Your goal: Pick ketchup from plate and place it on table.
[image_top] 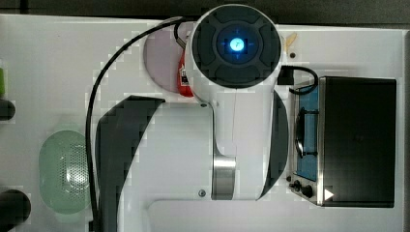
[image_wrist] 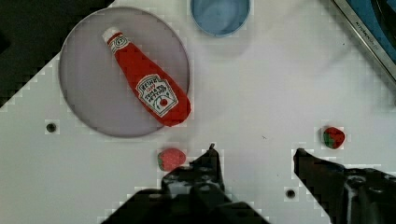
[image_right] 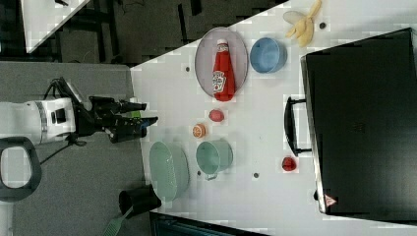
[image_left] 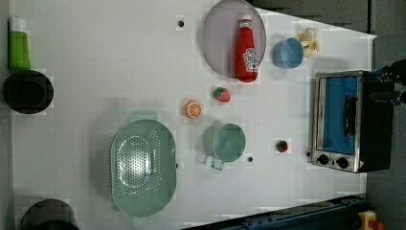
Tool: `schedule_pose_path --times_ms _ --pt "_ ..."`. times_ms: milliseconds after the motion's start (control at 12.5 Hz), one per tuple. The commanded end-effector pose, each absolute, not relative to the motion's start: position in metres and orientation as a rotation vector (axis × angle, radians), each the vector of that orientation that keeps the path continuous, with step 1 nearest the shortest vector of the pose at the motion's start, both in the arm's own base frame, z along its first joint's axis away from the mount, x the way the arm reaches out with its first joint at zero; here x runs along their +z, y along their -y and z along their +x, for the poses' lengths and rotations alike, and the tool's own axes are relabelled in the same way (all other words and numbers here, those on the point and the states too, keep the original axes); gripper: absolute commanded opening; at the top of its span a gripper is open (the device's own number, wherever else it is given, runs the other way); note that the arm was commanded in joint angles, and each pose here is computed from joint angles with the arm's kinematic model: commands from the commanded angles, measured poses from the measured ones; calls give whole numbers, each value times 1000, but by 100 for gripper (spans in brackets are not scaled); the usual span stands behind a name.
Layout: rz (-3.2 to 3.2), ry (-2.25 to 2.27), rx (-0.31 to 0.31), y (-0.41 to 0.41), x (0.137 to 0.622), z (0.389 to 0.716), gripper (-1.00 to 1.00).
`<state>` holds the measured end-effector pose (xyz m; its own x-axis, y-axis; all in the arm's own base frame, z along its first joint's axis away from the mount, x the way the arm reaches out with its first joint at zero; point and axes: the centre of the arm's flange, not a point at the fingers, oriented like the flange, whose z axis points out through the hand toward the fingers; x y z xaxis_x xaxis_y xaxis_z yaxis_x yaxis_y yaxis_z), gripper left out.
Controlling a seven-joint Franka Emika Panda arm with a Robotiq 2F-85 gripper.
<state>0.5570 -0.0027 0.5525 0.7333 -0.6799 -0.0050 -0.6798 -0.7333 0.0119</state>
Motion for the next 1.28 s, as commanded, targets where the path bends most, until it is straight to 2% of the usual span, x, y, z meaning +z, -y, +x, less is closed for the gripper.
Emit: schedule_pose_path --times_ms 80,240,640,880,1040,1280 --pt "2836 1302 -48 -1 630 492 59" --pt "2834 1291 -72 -3 622 495 99" --pt "2921 1024 -191 -17 562 533 100" --pt "3011 766 -233 -28 505 567 100" --pt "3060 575 -281 -36 460 586 100" --pt "3107 400 -290 -44 397 611 100"
